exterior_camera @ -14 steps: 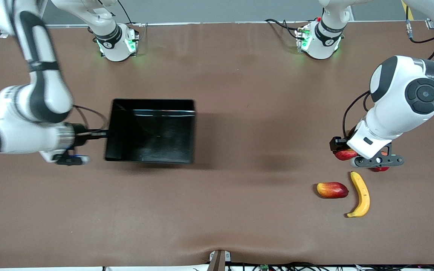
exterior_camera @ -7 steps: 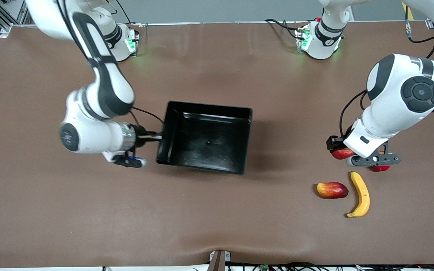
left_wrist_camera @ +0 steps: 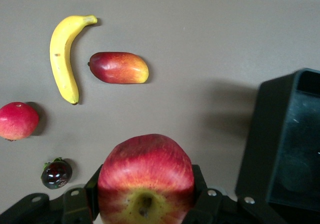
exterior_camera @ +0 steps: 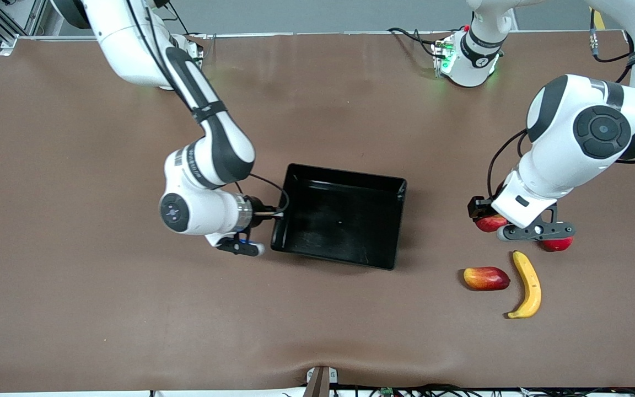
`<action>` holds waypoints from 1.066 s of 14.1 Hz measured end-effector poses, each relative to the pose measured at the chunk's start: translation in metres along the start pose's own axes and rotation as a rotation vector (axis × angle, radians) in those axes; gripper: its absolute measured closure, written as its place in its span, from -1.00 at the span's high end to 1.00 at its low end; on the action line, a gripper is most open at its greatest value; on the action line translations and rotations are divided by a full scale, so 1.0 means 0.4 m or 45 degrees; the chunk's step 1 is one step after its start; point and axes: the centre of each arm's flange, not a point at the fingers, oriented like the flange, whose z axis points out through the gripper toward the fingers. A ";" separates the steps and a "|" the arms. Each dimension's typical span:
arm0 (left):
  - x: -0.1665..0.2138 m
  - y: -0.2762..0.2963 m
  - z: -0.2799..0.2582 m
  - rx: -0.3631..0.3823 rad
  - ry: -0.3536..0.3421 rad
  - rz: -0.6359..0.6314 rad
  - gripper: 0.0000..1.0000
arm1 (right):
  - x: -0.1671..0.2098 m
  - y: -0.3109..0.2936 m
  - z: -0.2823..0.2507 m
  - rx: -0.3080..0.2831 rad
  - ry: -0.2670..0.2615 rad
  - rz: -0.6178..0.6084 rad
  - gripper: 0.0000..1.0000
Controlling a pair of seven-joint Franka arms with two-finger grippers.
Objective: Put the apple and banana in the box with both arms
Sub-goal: 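Lift the apple with the left gripper while the right gripper slides the box, then lower the apple into the box with the left gripper while the right gripper withdraws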
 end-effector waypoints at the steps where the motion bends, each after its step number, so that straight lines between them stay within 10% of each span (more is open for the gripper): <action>1: -0.003 0.010 0.000 0.000 0.000 -0.011 0.37 | -0.004 -0.010 0.019 -0.005 0.000 -0.009 -0.89; 9: -0.052 0.189 0.050 -0.011 -0.046 -0.112 0.37 | -0.014 -0.049 0.138 -0.037 0.048 -0.052 -0.81; 15: -0.128 0.437 0.217 -0.062 -0.104 -0.171 0.37 | -0.024 -0.081 0.002 -0.044 0.070 -0.100 0.40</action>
